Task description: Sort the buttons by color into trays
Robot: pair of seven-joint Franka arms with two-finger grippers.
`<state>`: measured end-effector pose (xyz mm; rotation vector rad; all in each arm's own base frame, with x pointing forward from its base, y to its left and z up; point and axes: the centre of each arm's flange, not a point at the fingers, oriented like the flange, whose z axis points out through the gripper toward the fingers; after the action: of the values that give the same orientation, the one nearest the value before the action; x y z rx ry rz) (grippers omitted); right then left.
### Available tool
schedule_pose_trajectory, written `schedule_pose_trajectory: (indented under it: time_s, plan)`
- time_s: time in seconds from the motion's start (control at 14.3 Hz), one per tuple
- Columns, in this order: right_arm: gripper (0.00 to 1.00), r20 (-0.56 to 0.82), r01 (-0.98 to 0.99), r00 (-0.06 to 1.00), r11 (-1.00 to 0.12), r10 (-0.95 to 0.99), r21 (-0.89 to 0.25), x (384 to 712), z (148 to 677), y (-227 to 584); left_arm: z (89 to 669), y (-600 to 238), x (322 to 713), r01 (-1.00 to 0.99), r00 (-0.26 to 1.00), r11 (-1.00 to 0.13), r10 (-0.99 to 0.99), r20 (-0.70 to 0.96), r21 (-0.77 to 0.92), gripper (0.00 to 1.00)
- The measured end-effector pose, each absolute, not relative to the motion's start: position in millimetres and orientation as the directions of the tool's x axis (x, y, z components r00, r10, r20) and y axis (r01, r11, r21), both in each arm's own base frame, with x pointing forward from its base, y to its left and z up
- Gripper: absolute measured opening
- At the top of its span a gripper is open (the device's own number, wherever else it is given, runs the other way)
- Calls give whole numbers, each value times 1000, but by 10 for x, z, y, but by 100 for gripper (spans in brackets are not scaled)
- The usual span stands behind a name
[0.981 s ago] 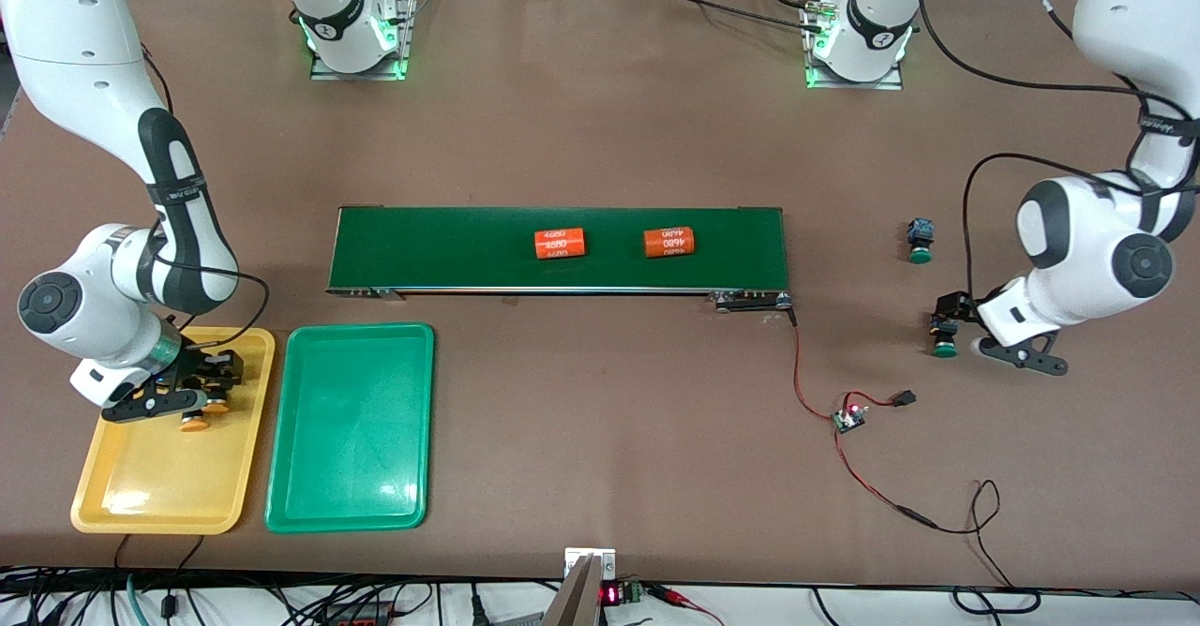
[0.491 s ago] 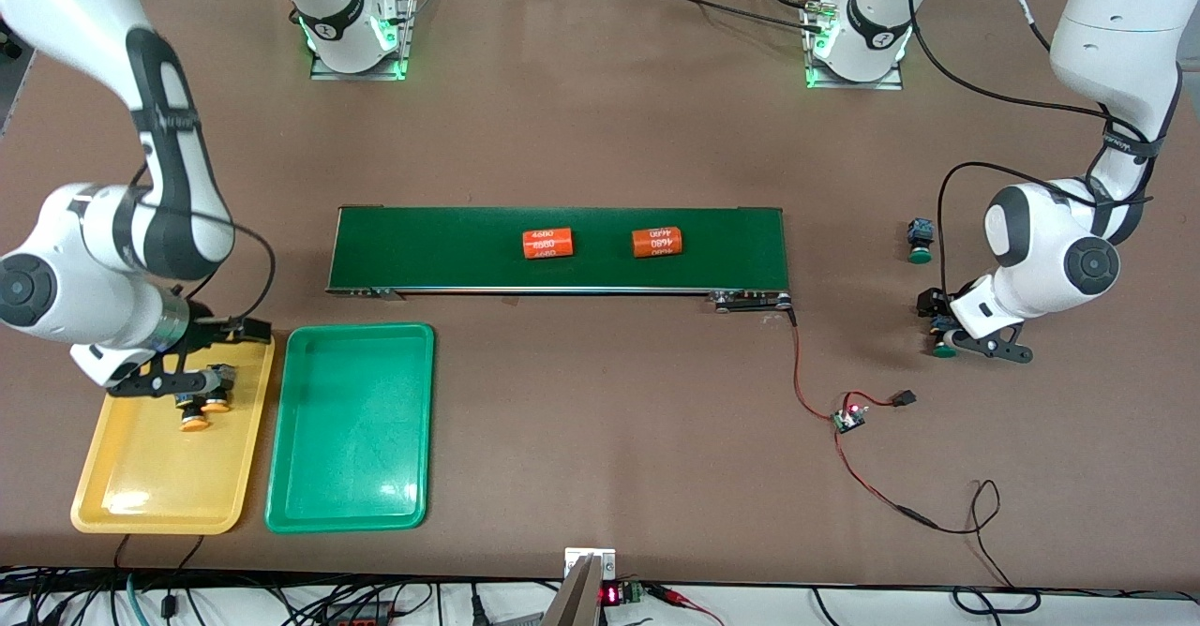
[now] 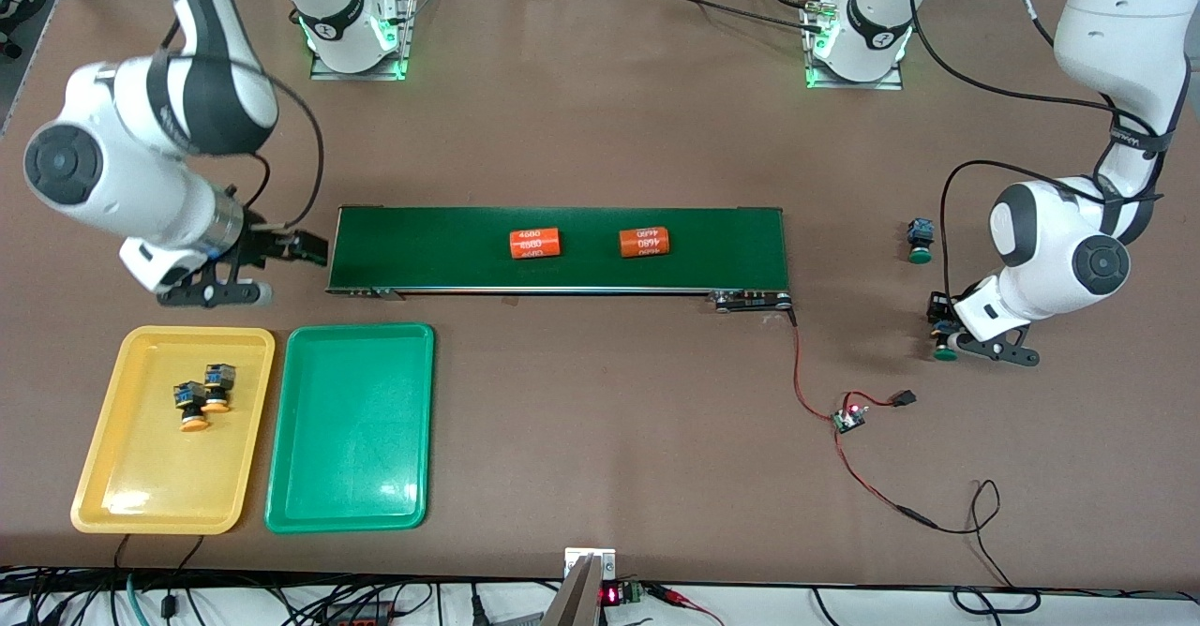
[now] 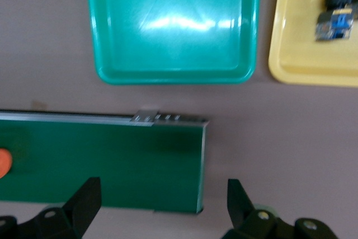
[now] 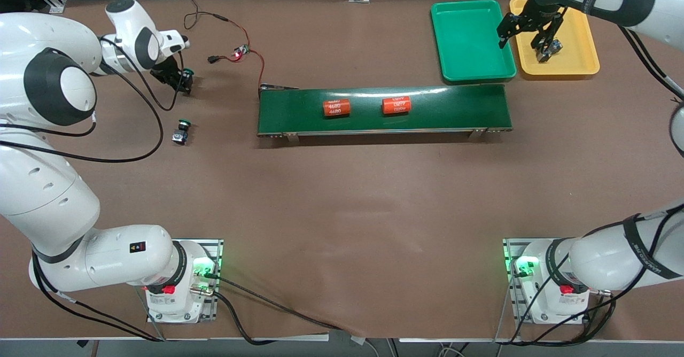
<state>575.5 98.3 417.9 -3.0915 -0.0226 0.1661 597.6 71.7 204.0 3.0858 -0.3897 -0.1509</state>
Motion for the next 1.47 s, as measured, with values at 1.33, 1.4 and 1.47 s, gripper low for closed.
schedule_pose_trajectory:
  time_s: [1.33, 1.4, 1.47]
  plan:
    - [100, -77, -50, 996, -998, -47, -42, 5439, 4282, 1746, 2465, -3013, 4917, 50, 971, -988, 13, -238, 148, 55]
    - [100, -76, -38, 996, -998, -35, -42, 5434, 4276, 1759, 2488, -3013, 4933, 54, 972, -987, 18, -234, 149, 65]
    - [100, -76, -32, 997, -999, -29, -43, 5433, 4273, 1762, 2547, -3005, 4970, 59, 973, -987, 23, -230, 149, 76]
